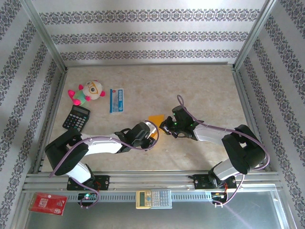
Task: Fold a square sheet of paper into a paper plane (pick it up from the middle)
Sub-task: Fold the wing for the fifth time at the center of the table.
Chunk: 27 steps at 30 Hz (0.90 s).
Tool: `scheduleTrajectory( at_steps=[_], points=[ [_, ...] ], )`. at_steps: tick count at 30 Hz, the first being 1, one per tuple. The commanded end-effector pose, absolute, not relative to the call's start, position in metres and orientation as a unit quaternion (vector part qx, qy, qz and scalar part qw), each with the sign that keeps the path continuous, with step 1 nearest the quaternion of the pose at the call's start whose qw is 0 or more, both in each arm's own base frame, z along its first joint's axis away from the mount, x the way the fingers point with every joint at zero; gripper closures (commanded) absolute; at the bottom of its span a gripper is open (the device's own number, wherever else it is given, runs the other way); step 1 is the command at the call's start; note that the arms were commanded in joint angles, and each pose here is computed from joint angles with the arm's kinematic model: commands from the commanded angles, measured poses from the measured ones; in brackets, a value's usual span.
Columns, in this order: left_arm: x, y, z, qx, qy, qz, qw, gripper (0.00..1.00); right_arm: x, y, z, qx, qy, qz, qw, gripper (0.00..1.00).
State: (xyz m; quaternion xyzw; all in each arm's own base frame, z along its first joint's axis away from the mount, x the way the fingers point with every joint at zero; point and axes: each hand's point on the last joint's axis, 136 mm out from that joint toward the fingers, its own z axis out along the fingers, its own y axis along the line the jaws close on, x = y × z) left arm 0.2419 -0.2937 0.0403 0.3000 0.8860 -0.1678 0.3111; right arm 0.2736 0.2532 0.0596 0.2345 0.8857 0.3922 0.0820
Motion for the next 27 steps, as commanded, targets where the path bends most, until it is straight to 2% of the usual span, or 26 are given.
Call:
scheduleTrajectory(
  at_steps=[1,8,12,27],
  points=[
    [0.2477,-0.2929,0.0384,0.323,0.883,-0.122,0.319,0.52,0.2684,0.2579,0.0639,0.231,0.882,0.403,0.079,1.00],
    [0.2553,-0.2886,0.0316,0.328,0.885,-0.075,0.322,0.56,0.2672,0.2601,0.0622,0.231,0.881,0.406,0.076,1.00],
    [0.2544,-0.2907,0.0312,0.328,0.885,-0.080,0.321,0.59,0.2666,0.2605,0.0597,0.232,0.881,0.405,0.074,1.00],
    [0.2520,-0.2931,0.0289,0.329,0.886,-0.088,0.314,0.79,0.2650,0.2630,0.0551,0.233,0.880,0.407,0.069,1.00]
  ],
)
